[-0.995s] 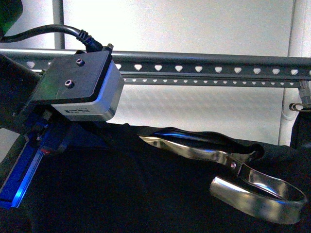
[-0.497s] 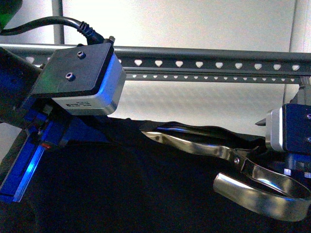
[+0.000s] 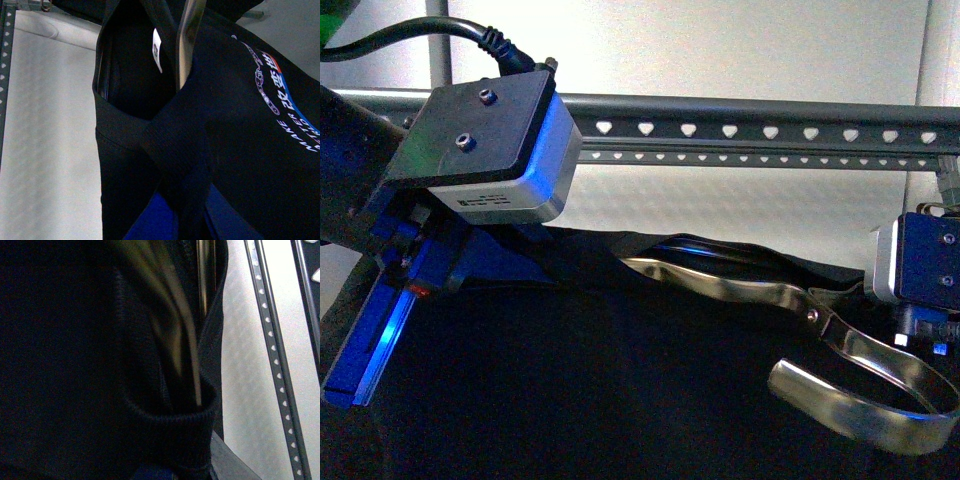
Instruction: Hang clothes on hanger
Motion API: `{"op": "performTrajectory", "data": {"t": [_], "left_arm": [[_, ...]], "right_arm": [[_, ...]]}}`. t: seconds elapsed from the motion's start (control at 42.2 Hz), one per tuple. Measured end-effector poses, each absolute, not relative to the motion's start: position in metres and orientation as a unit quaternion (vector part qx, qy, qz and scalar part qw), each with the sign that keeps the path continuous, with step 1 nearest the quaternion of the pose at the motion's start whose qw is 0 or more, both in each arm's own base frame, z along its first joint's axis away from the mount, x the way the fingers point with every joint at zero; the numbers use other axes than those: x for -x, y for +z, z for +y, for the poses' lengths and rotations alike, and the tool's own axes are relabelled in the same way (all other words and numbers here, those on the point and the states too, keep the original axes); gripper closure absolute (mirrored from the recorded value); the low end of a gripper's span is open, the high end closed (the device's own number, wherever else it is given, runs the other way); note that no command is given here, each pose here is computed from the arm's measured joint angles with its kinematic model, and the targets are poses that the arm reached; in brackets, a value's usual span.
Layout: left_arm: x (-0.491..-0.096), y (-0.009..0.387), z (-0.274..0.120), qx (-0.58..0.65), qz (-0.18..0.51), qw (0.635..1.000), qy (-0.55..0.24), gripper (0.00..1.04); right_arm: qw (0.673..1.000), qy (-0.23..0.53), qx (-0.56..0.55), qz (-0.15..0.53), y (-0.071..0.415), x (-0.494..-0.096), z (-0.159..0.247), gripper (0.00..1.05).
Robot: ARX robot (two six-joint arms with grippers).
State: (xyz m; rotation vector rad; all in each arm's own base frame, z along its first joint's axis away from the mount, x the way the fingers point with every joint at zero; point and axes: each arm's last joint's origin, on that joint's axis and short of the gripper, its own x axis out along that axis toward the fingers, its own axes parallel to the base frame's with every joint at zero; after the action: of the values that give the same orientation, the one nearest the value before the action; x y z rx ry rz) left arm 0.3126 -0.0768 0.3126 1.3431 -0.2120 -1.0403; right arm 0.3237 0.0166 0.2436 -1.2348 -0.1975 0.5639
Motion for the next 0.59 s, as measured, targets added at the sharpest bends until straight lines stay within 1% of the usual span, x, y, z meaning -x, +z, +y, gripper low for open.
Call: {"op": "performTrajectory", "data": {"t": [0.071,0.095,0.379,0.426,0.592], "left_arm": [[-0.312,0.313,-0.077,-0.592,-0.095,0.655,-0.459,1.0],[-0.312,0.313,-0.077,-0.592,-0.095,0.655,-0.459,0.98],[-0.311,0.314,-0.077,-0.591,-0.1,0.654,-0.46,0.64],[-0.311,0.314,-0.077,-0.591,-0.101,0.654,-0.461,0.57],[-0.311,0.314,-0.077,-0.591,-0.101,0.654,-0.461,0.39]], "right_arm": [[0.776,0.26,0.568,-0.094,0.244,-0.322,0.015,1.01],[0.777,0.26,0.566,-0.095,0.244,-0.321,0.015,1.01],[0.817,0.254,0.512,-0.077,0.243,-0.308,-0.003,1.01],[0.828,0.255,0.494,-0.069,0.242,-0.305,-0.009,1.01],[0.85,0.267,0.453,-0.04,0.237,-0.297,-0.023,1.01]]}}
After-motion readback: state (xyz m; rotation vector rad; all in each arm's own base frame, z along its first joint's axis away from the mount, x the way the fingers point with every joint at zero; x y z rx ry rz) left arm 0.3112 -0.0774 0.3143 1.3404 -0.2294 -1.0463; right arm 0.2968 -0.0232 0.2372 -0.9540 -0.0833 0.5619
